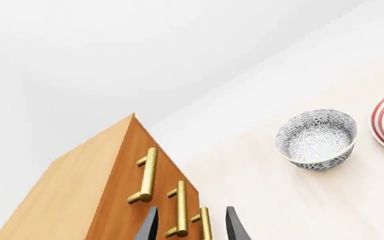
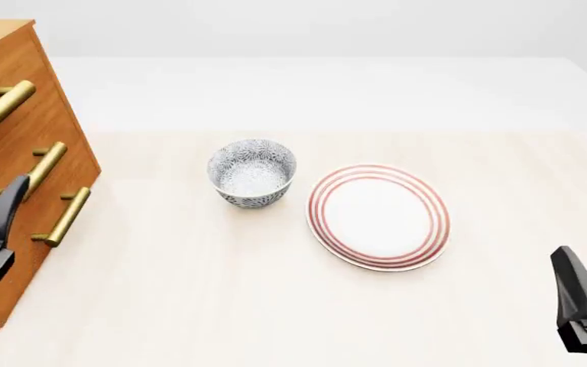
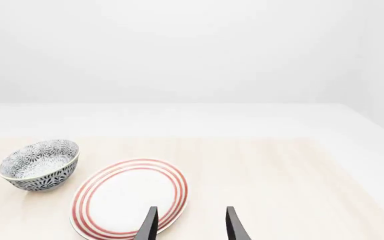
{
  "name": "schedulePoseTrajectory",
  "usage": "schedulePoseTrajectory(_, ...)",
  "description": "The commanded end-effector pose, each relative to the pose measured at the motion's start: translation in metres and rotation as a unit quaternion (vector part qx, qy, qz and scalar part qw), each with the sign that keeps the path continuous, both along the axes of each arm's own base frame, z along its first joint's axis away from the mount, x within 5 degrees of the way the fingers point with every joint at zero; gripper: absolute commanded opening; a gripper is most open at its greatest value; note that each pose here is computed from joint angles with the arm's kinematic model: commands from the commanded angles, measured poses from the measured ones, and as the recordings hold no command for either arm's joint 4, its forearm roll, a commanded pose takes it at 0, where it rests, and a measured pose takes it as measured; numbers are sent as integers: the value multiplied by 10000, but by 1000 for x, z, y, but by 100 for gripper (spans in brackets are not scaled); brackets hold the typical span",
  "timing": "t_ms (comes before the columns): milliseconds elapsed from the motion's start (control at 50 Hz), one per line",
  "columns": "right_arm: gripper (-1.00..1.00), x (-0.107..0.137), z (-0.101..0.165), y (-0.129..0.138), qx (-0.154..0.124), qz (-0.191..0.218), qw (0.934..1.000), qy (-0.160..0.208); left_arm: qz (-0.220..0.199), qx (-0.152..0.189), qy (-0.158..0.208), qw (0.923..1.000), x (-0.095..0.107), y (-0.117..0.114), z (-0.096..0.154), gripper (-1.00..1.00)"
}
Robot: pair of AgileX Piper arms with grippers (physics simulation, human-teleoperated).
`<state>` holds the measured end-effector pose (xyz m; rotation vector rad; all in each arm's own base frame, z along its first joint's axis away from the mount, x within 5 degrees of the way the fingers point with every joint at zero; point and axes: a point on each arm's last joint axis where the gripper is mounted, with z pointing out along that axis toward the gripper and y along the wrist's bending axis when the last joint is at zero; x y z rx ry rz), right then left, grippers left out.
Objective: Open the top drawer of the cabinet.
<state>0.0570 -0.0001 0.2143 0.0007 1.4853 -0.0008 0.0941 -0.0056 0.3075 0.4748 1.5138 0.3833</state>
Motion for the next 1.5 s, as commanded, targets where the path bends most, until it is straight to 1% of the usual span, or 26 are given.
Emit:
schedulePoseTrajectory(20,100,0,0,0,1,-1,10000,-1,-96,460,44,9989,7,-2,20,100)
schedulePoseTrajectory(80,100,0,0,0,0,0,10000,0,-87,574,84,9983,10,-2,22,100)
schedulePoseTrajectory(120,100,0,0,0,-1,0,10000,0,-55,719,138,9973,13,-2,21,100)
schedulePoseTrajectory(140,100,0,0,0,0,0,10000,0,-55,719,138,9973,13,-2,21,100)
schedulePoseTrajectory(160,100,0,0,0,0,0,10000,0,-38,848,182,9962,15,-1,20,100)
schedulePoseTrajectory(180,100,0,0,0,0,0,10000,0,-38,848,182,9962,15,-1,20,100)
schedulePoseTrajectory(260,100,0,0,0,0,0,10000,-2,34,1085,260,9938,19,0,16,100)
schedulePoseTrajectory(300,100,0,0,0,0,-1,10000,-1,61,1116,295,9933,22,1,17,100)
schedulePoseTrajectory(320,100,0,0,0,1,0,10000,0,78,1197,317,9923,23,2,14,100)
schedulePoseTrajectory(360,100,0,0,0,1,0,10000,0,116,1501,420,9877,29,3,5,100)
schedulePoseTrajectory(380,100,0,0,0,1,0,10000,0,116,1501,420,9877,29,3,5,100)
schedulePoseTrajectory(400,100,0,0,0,0,-1,10000,-1,152,1627,434,9856,29,4,2,100)
schedulePoseTrajectory(480,100,0,0,0,-1,-1,10000,0,234,1910,422,9804,29,7,3,100)
schedulePoseTrajectory(560,100,0,0,0,1,0,10000,0,240,1950,364,9798,30,7,7,100)
schedulePoseTrajectory(600,100,0,0,0,0,-1,10000,0,285,2085,353,9770,30,8,4,100)
schedulePoseTrajectory(680,100,0,0,0,0,0,10000,0,287,2170,338,9752,32,8,2,100)
schedulePoseTrajectory(720,100,0,0,0,0,0,10000,-1,436,2402,305,9693,28,11,-6,100)
schedulePoseTrajectory(760,100,0,0,0,0,0,10000,0,417,2432,290,9686,29,11,-5,100)
schedulePoseTrajectory(820,100,0,0,0,1,0,10000,0,379,2383,197,9703,27,9,0,100)
schedulePoseTrajectory(860,100,0,0,0,0,-1,10000,1,409,2430,134,9691,25,10,1,100)
schedulePoseTrajectory(920,100,0,0,0,1,-1,10000,-1,434,2603,90,9645,25,10,-2,100)
schedulePoseTrajectory(1000,100,0,0,0,1,0,10000,0,523,3024,108,9517,27,13,-19,100)
schedulePoseTrajectory(1080,100,0,0,0,0,0,10000,0,524,3259,86,9439,29,13,-26,100)
schedulePoseTrajectory(1220,100,0,0,0,0,0,10000,0,512,3440,-8,9376,36,12,-27,100)
schedulePoseTrajectory(1320,100,0,0,0,1,-1,10000,0,463,3501,-44,9355,45,11,-26,100)
schedulePoseTrajectory(1500,100,0,0,0,-1,0,10000,-1,477,3792,-106,9240,58,12,-32,100)
